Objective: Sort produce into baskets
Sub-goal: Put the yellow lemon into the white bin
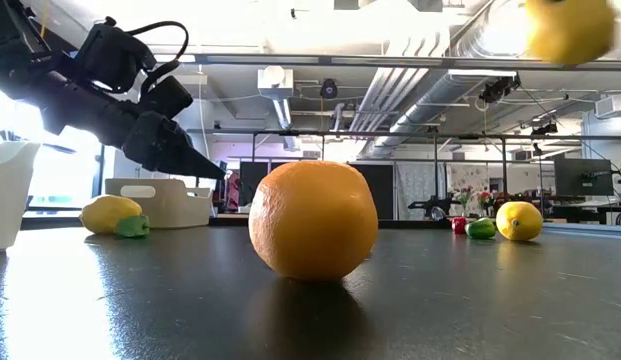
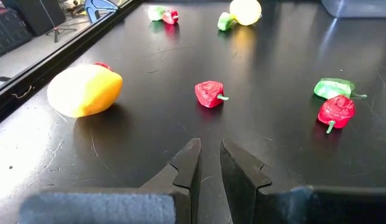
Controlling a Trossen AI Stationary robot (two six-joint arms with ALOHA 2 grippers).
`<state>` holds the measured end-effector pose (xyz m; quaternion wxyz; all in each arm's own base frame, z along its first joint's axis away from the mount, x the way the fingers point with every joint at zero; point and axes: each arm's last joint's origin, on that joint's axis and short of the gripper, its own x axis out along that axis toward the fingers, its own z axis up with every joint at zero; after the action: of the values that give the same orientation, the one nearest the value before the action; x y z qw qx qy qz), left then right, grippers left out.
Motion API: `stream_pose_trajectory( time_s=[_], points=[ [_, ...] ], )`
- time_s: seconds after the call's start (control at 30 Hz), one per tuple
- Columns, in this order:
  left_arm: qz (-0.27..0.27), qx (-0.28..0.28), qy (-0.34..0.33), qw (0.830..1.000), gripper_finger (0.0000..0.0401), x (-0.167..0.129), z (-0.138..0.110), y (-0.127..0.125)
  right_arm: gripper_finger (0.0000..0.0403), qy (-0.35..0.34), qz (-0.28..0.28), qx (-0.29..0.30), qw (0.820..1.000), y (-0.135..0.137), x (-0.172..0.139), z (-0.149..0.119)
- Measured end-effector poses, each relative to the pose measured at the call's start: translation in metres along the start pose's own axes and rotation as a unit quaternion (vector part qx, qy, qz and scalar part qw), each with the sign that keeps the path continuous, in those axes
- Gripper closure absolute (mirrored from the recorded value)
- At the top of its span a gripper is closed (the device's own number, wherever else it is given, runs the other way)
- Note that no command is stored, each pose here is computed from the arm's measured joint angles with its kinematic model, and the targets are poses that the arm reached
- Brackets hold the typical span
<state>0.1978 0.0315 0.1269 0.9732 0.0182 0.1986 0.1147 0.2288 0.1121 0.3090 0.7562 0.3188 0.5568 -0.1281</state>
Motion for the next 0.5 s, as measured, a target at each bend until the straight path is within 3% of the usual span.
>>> stream_pose_trajectory(
  time_s=[0.1,0.27,0.5],
  points=[
    [0.0,0.0,0.0,1.0,0.0355,0.0,0.0,0.0,0.0247,0.014,-0.022,0.013,1.0,0.002,-0.008,-0.012],
    [-0.013,-0.011,-0.008,1.0,0.0355,0.0,0.002,-0.001,0.0247,-0.062,0.0,-0.05,0.997,0.011,-0.003,-0.01],
    [-0.13,-0.03,-0.068,0.989,0.0355,-0.002,0.013,-0.007,0.025,-0.208,0.032,-0.162,0.964,0.006,0.033,0.024]
  ],
)
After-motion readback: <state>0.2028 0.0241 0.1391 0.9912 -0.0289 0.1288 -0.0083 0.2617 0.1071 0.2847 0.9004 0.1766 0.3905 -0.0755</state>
